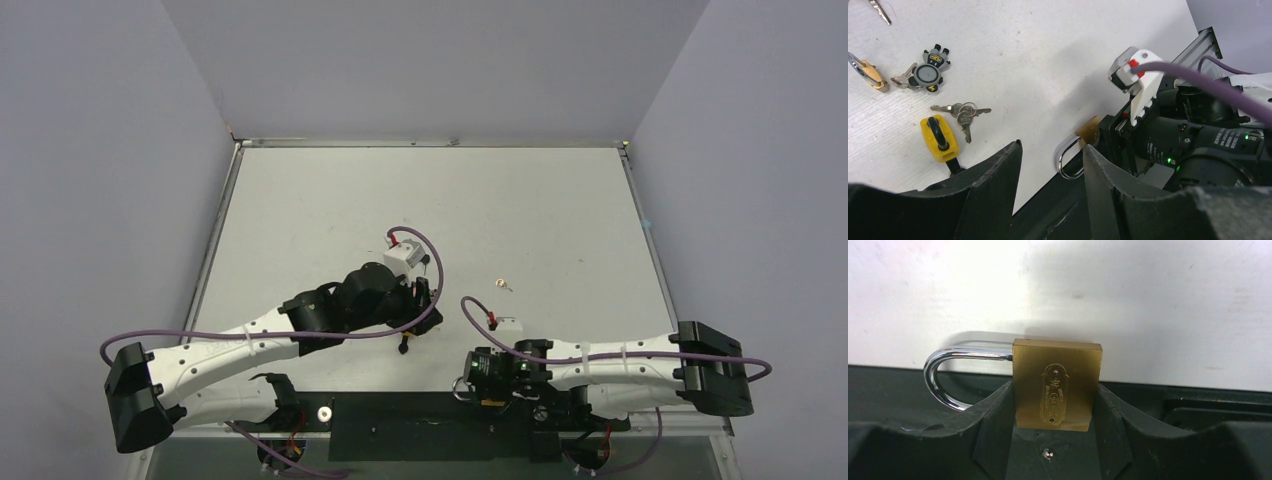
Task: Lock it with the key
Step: Pick up the lock from the center of the board, then lock the lock.
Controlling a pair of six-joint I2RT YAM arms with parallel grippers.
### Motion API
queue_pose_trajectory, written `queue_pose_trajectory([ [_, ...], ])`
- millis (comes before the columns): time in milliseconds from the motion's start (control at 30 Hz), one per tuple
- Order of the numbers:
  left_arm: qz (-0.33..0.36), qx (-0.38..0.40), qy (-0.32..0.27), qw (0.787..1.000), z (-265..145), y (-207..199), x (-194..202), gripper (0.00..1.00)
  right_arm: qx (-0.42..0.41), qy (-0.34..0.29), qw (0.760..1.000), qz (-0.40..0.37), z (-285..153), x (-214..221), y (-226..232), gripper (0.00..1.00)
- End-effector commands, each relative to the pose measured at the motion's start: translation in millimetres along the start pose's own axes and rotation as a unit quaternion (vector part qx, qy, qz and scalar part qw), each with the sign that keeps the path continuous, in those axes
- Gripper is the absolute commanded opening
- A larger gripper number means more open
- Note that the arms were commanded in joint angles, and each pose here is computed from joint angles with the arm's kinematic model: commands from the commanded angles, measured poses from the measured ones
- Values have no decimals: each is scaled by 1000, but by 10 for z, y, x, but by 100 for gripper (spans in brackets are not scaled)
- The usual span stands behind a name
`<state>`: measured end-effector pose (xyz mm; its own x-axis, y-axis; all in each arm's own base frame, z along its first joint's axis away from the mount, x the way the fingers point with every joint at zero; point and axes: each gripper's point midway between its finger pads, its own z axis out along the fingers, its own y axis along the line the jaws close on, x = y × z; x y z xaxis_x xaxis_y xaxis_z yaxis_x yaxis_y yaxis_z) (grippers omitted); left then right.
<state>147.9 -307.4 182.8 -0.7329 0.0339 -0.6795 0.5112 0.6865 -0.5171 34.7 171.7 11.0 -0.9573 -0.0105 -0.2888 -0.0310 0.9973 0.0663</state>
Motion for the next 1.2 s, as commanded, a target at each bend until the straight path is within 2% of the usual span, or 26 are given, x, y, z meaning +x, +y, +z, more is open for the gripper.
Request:
queue_pose_trajectory([
  [0,-13,19,-17,1000,24,-107,-135,46,-37,-55,998,21,-69,-315,104,6],
  [200,-19,32,3,999,104,-106,-39,46,-47,-109,992,36,-305,-667,87,3],
  [400,-18,75,22,997,168,-180,-51,46,-67,-212,974,51,-764,-1249,94,3],
  [667,0,124,-2,992,34,-339,-480,49,-79,-318,943,55,-1387,-1826,85,2],
  [933,-1,175,-22,984,-93,-545,-746,49,-85,-346,933,46,-1622,-2038,159,2],
  [1167,-6,166,-17,986,7,-504,-741,49,-99,-358,927,51,-1751,-2116,204,2],
])
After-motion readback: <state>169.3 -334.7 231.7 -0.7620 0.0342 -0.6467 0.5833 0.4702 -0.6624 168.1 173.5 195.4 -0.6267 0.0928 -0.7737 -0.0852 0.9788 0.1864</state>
